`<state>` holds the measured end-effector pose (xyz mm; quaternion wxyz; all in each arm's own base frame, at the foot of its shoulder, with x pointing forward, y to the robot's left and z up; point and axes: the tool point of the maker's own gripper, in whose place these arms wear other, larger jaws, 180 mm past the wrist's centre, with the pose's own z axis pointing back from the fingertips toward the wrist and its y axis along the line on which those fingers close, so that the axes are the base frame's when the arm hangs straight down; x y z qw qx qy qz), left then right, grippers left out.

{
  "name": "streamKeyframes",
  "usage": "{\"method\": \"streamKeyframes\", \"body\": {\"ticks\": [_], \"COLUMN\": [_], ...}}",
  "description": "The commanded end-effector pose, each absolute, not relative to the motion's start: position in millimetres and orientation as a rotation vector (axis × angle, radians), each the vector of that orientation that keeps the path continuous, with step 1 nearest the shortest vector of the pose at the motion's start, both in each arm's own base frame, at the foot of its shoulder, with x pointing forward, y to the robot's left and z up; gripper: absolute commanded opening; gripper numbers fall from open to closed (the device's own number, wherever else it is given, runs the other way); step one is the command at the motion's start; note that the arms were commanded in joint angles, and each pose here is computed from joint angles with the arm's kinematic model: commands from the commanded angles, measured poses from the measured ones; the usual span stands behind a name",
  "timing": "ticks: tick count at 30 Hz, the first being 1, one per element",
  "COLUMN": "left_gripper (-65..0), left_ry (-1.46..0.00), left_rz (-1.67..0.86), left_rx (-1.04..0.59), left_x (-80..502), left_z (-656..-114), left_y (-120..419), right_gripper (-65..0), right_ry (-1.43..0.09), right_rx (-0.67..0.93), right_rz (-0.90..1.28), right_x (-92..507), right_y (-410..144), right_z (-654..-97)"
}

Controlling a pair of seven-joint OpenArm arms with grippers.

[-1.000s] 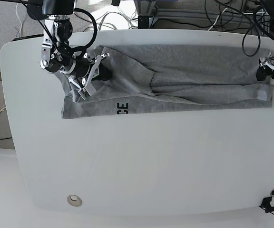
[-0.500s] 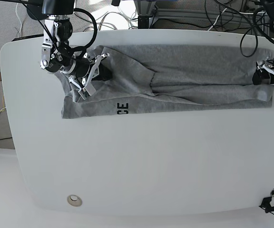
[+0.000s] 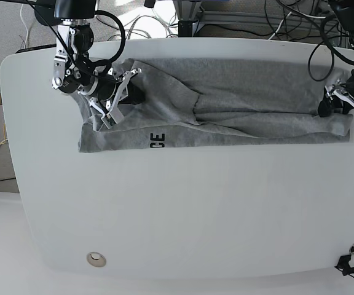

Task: Fold the T-shirt properly
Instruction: 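Regrasp the shirt's side edge with the left gripper, then fold the shirt's side over toward the right gripper with the left gripper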

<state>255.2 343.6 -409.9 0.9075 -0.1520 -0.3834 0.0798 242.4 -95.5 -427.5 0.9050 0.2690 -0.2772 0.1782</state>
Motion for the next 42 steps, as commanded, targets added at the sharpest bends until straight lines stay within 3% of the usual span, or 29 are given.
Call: {"method": "streamKeyframes", "body": {"ticks": [1,22,30,36,40,42], "left_gripper": [-19.9,-21.2,-53.8,-56.0,-65.0,-65.0], "left_ry": [-0.740,-0.830,-0.855,-0.866,-0.875,-0.875], "left_rz": [0.145,0.190,0.185,0.177,0.076,0.006], "left_rx": [-0.328,-0.410,-0.409,-0.406,-0.378,-0.359], "left_x": [250.1,268.1,277.7,279.7,281.6,282.6], "left_z": [-413.1,-394.7,-388.0,-383.9,-364.6,-351.6], "left_y": [340.2,333.7,334.5,335.0,324.4,315.6], "right_gripper": [-65.0,-65.0,-65.0,-65.0,-65.0,-65.0], "right_ry": [-0.518,-0.506,-0.502,-0.502,-0.502,-0.502], "right_rx": [0.503,0.504,0.503,0.503,0.503,0.503], "right_rz": [0.388,0.387,0.386,0.386,0.386,0.386], "right_x": [235.6,230.7,228.7,228.7,228.7,228.7], "right_y": [-105.3,-105.5,-106.1,-106.1,-106.1,-106.1], "right_z": [-436.3,-438.9,-440.0,-440.0,-440.0,-440.0]}}
